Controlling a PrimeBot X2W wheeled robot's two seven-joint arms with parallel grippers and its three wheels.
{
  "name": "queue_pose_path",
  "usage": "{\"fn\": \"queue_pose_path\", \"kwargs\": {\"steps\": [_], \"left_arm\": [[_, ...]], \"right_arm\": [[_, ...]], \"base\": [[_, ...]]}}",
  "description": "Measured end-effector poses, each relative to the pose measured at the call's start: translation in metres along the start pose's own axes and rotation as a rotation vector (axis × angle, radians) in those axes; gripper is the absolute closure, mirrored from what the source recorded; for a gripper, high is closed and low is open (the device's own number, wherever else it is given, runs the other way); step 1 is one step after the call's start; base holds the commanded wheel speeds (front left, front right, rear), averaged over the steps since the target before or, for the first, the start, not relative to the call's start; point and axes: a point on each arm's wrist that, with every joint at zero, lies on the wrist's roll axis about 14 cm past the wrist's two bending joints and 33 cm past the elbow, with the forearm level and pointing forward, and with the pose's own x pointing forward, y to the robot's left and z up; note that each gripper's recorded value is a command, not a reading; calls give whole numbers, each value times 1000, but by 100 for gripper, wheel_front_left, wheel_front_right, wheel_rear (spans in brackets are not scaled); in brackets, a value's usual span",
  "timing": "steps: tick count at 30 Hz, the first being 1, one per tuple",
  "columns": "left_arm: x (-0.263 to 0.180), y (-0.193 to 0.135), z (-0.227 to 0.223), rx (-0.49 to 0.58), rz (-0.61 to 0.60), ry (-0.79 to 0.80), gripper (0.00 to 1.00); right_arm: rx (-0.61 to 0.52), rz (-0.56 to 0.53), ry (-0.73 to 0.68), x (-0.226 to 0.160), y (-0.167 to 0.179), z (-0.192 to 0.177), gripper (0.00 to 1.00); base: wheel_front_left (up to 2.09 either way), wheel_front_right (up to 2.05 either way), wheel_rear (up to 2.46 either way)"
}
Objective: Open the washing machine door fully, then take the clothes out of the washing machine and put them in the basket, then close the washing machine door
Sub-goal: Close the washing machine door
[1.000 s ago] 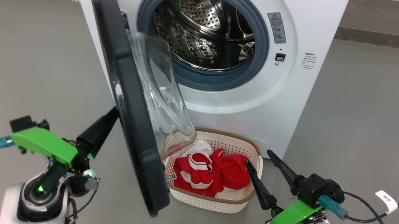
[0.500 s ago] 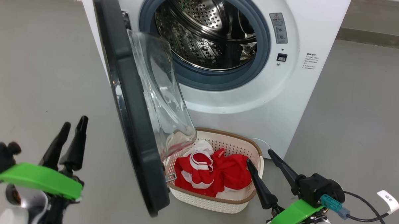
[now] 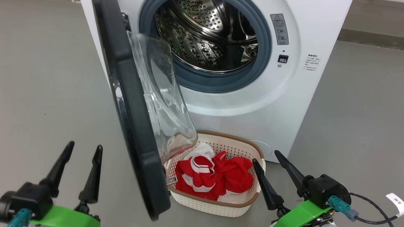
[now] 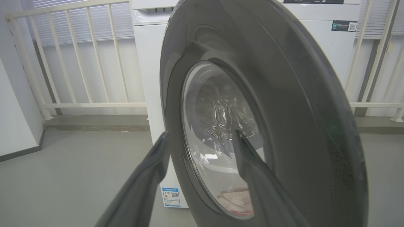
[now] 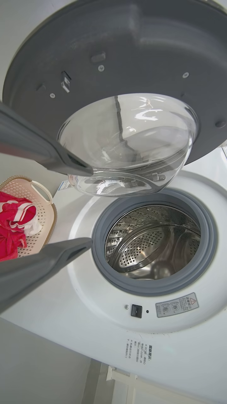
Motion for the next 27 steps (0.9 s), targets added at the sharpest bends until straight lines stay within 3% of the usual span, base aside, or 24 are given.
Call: {"fn": "queue_pose_path", "kwargs": {"steps": [27], "left_arm": [[-39, -8, -35, -57, 89, 86, 0]], "right_arm": [[15, -14, -5, -3, -3, 1, 0]], "base": [[0, 0, 0]]}}
